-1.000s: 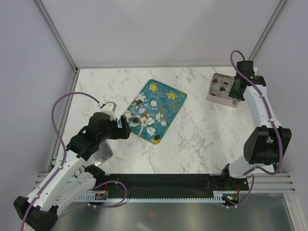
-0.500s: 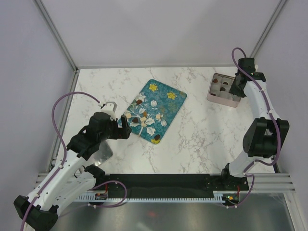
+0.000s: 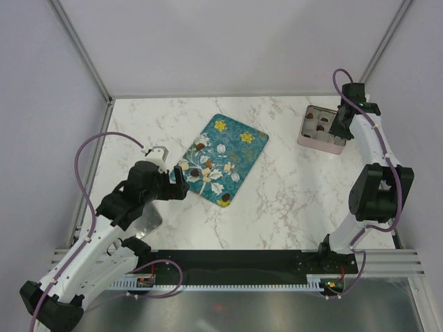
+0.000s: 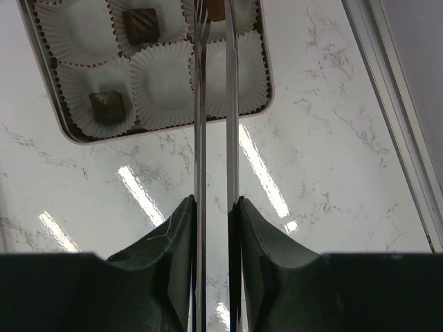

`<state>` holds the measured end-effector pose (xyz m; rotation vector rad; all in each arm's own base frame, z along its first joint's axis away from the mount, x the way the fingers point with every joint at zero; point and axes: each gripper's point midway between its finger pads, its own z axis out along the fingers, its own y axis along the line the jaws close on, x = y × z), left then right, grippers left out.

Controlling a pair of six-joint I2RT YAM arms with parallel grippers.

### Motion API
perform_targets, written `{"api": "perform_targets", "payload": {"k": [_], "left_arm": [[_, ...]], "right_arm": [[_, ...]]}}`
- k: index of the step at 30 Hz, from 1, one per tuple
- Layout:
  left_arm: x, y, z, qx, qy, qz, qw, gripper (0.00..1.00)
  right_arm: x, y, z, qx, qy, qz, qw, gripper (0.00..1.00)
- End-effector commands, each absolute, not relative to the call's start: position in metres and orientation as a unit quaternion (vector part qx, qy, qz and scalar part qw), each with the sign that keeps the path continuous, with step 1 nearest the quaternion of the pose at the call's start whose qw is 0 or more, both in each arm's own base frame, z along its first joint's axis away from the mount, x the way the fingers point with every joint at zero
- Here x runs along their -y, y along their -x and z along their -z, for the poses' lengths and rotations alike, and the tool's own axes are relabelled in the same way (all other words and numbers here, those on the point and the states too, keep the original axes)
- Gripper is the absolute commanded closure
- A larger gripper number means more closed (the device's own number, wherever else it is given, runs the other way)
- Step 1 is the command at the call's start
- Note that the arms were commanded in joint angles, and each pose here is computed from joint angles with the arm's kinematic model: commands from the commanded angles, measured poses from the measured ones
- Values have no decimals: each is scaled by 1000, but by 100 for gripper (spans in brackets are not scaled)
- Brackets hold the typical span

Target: Pack the chocolate

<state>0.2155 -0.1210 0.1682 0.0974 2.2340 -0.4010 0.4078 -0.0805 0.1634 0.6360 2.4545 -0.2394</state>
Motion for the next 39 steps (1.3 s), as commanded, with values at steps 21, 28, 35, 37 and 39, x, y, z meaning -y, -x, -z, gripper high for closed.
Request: {"api": "perform_targets", "payload": {"k": [21,28,35,37,39], "left_arm": [[120,-221,-189,-874,-50,162,455,3],[118,-218,-198,-865,-48,168,470,3],[113,-216,-210,-850,-39,171,497,3],[111,-215,-214,-845,-36,172,505,3],[110,-215,-216,-842,-33,173,509,3]], "right_arm": [[70,-420,-224,-900,-234,47,366,58],[-41,-404,-247,-910,-107,-40,398,58],[-165,-349,-242,-901,15,-144,408,58],[-187,-331,-237,-898,37,-166,406,57],[-203,-317,-228,-898,59,-179,399,56]]}}
